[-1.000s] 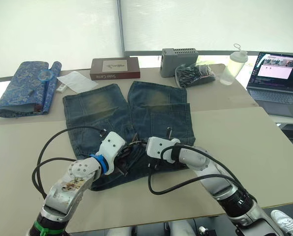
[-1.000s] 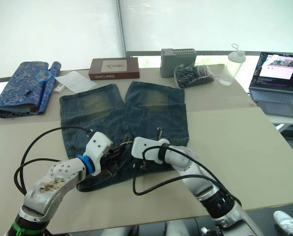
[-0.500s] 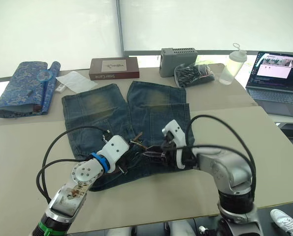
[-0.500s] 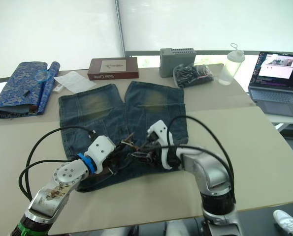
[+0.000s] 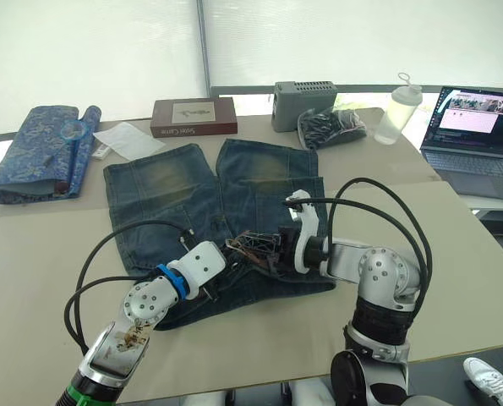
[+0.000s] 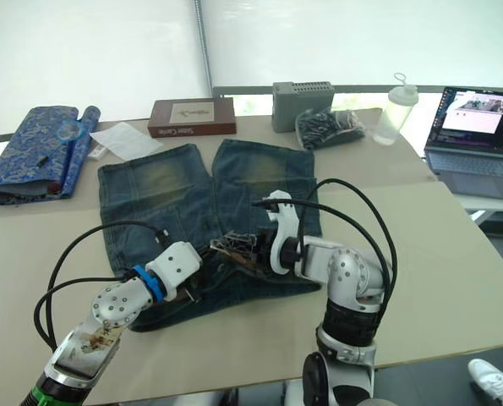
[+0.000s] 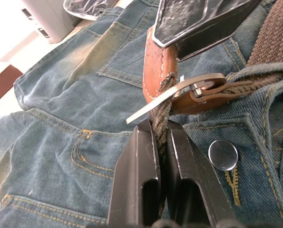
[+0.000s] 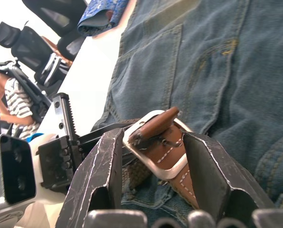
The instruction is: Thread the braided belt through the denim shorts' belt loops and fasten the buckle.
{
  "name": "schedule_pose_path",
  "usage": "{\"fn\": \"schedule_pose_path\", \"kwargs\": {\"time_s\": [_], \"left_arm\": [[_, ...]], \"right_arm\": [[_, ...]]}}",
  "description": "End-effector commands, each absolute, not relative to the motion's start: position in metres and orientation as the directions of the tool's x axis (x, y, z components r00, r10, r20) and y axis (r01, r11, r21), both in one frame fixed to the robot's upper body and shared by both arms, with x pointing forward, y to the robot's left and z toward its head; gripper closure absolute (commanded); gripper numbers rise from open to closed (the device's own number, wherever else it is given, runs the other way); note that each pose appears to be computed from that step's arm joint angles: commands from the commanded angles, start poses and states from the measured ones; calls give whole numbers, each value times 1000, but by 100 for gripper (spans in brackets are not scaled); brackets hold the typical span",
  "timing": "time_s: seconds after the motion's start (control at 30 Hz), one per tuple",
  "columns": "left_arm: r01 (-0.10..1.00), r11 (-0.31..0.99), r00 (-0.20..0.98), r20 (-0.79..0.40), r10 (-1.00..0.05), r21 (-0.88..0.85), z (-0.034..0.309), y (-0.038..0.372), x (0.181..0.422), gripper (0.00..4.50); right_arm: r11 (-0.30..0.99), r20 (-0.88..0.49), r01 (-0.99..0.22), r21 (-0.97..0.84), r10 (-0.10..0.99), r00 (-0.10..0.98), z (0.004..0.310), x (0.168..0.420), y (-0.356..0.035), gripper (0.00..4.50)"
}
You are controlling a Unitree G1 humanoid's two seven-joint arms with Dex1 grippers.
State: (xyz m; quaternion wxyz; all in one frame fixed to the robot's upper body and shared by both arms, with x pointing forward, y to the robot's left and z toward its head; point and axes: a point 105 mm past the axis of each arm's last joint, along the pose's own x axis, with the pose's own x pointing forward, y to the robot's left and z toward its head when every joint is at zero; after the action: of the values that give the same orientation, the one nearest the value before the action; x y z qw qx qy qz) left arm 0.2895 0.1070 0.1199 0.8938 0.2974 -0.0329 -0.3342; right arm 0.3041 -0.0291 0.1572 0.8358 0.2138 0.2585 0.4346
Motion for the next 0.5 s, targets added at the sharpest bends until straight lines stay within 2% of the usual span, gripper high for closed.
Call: {"fn": "schedule_pose_path", "kwargs": {"time_s": [0.03, 0.13, 0.23, 0.27, 0.37, 0.47, 0.5], "left_arm": [[561, 582, 762, -95, -640, 589, 131, 103, 286, 450], [559, 575, 760, -92, -643, 597, 132, 102, 286, 450], [555, 571, 759, -86, -646, 605, 133, 102, 286, 450], [553, 570, 759, -84, -646, 607, 134, 102, 286, 450], [552, 566, 757, -83, -649, 613, 134, 101, 285, 450], [555, 568, 756, -83, -650, 608, 134, 102, 285, 450], [565, 573, 746, -70, -663, 593, 137, 103, 282, 389]], "right_arm": [[487, -194, -645, 588, 860, 472, 171, 302, -21, 230], [474, -184, -648, 596, 867, 464, 174, 302, -18, 230], [466, -199, -661, 588, 875, 441, 171, 299, -15, 304], [463, -201, -663, 588, 878, 435, 171, 298, -15, 350], [455, -203, -667, 590, 883, 423, 169, 296, -14, 447], [452, -203, -670, 589, 885, 418, 170, 295, -13, 447], [451, -201, -672, 588, 886, 418, 170, 295, -13, 450]]}}
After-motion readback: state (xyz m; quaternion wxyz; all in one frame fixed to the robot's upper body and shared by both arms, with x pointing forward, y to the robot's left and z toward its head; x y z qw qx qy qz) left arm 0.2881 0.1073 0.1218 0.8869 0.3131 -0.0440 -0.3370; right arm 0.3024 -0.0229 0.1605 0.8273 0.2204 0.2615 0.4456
